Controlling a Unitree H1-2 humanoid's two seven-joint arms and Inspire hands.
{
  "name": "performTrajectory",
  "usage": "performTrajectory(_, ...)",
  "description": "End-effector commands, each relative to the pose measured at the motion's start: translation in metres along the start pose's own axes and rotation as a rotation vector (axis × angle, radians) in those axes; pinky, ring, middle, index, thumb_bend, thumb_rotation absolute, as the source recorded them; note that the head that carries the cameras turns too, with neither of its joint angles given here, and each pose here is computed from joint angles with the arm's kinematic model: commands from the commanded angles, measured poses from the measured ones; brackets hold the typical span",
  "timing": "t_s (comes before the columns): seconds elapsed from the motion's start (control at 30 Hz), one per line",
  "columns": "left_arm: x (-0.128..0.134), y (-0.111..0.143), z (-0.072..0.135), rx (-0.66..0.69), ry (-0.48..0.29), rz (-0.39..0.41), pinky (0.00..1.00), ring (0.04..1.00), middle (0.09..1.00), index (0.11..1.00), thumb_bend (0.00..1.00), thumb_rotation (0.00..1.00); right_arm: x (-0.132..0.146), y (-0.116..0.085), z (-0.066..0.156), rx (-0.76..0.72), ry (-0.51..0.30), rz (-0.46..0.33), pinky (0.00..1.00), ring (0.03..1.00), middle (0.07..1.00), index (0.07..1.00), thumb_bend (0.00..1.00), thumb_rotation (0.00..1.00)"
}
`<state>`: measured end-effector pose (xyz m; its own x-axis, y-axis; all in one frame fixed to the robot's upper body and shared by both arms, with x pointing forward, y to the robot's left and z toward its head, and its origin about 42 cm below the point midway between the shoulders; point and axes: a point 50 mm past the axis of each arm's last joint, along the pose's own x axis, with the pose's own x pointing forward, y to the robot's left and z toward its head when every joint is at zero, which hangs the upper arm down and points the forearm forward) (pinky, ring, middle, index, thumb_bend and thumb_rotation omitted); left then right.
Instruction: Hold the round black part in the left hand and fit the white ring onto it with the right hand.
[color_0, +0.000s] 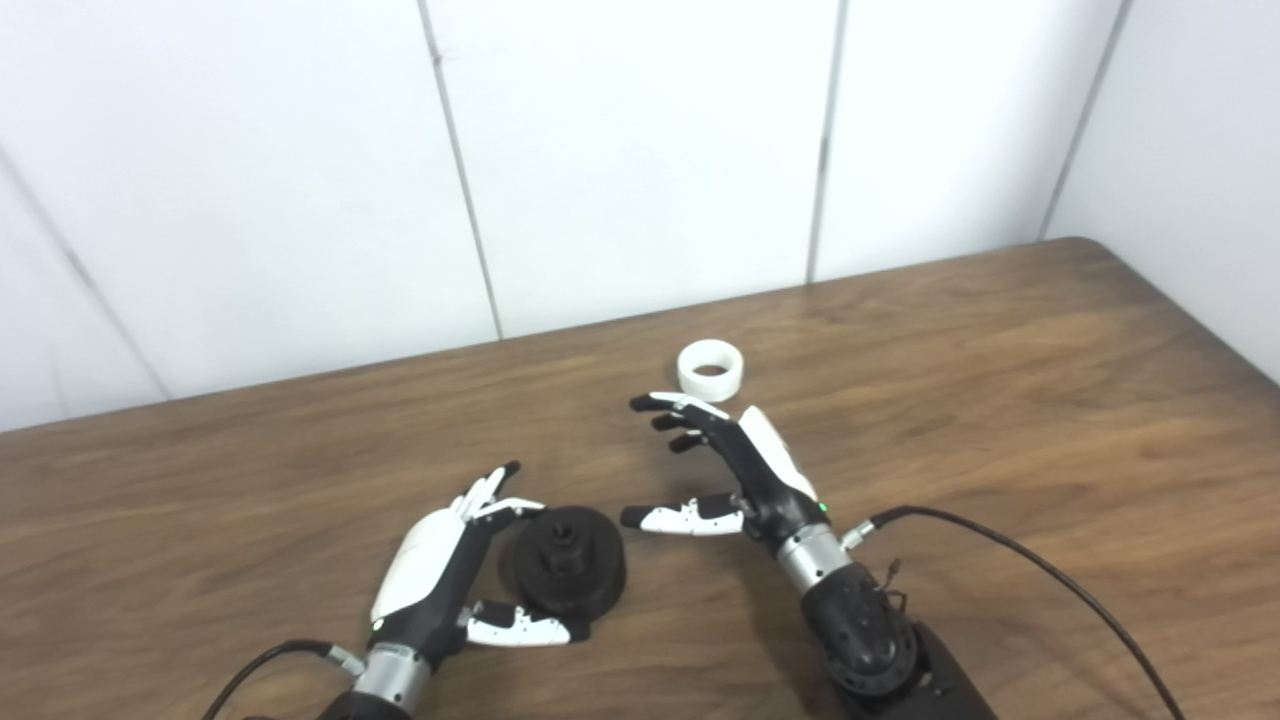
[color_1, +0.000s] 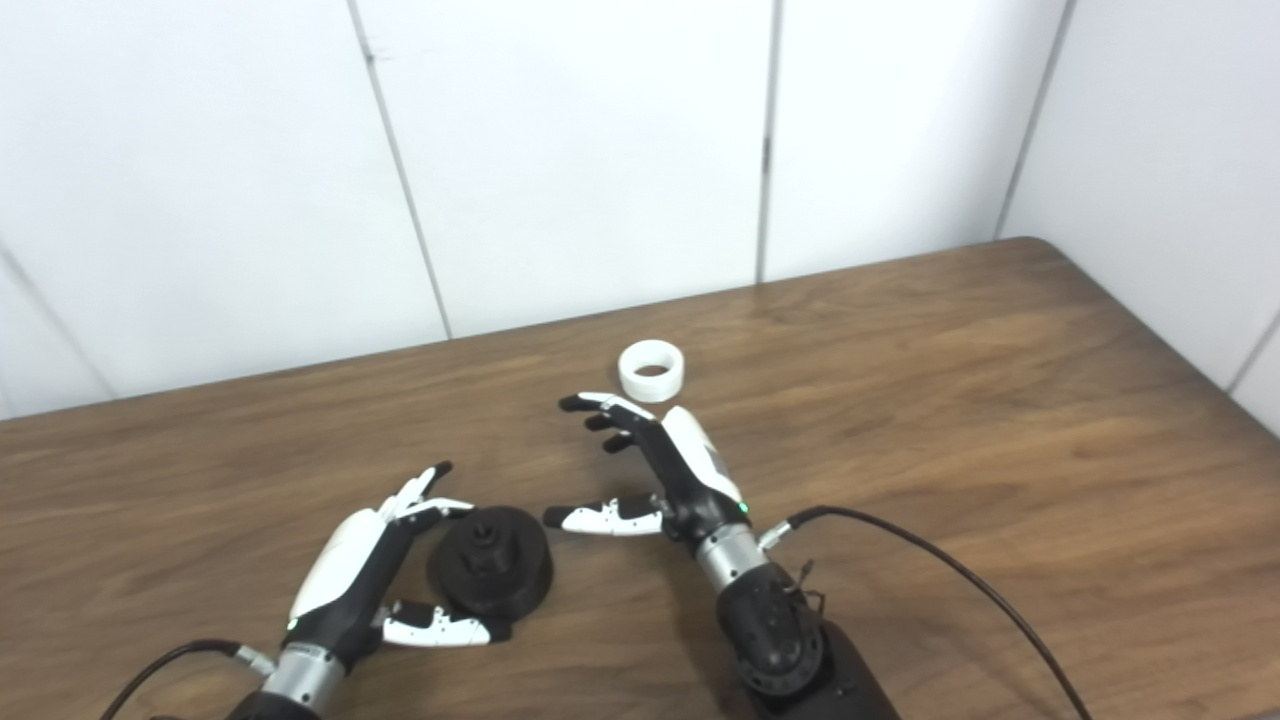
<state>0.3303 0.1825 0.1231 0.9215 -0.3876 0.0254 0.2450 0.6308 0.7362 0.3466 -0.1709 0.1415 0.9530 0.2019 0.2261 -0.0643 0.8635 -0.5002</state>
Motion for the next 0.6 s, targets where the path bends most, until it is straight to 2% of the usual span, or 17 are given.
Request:
performTrajectory(0.0, 0.002, 0.013, 0.002, 0.029, -0.026, 0.021, 1.0, 1.0, 1.0, 0.648, 0.87, 0.27, -0.004, 0.013, -0.002, 0.025, 0.008, 0.0, 0.7, 0.795, 0.835, 0.783, 0.74, 0.24)
performTrajectory(0.27, 0.003, 0.013, 0.002, 0.026, -0.03, 0.02, 1.0, 1.0, 1.0, 0.647, 0.88, 0.26, 0.002, -0.003, 0.0, 0.012, -0.017, -0.052, 0.69, 0.792, 0.842, 0.798, 0.72, 0.24)
performTrajectory(0.4, 0.003, 0.013, 0.003, 0.028, -0.026, 0.015, 1.0, 1.0, 1.0, 0.648, 0.88, 0.26, 0.008, -0.019, 0.001, -0.015, -0.025, -0.091, 0.75, 0.804, 0.849, 0.796, 0.73, 0.29)
performTrajectory(0.47, 0.004, 0.012, 0.003, 0.028, -0.024, 0.015, 1.0, 1.0, 1.0, 0.648, 0.88, 0.26, 0.013, -0.03, 0.003, -0.029, -0.021, -0.105, 0.81, 0.856, 0.875, 0.803, 0.73, 0.3)
performTrajectory(0.5, 0.004, 0.012, 0.003, 0.027, -0.024, 0.016, 1.0, 1.0, 1.0, 0.649, 0.88, 0.26, 0.015, -0.036, 0.005, -0.048, -0.017, -0.114, 0.9, 0.909, 0.905, 0.816, 0.72, 0.33)
performTrajectory(0.57, 0.003, 0.011, 0.002, 0.027, -0.021, 0.017, 1.0, 1.0, 1.0, 0.649, 0.88, 0.26, 0.019, -0.046, 0.008, -0.078, -0.007, -0.126, 0.94, 0.94, 0.93, 0.834, 0.72, 0.36)
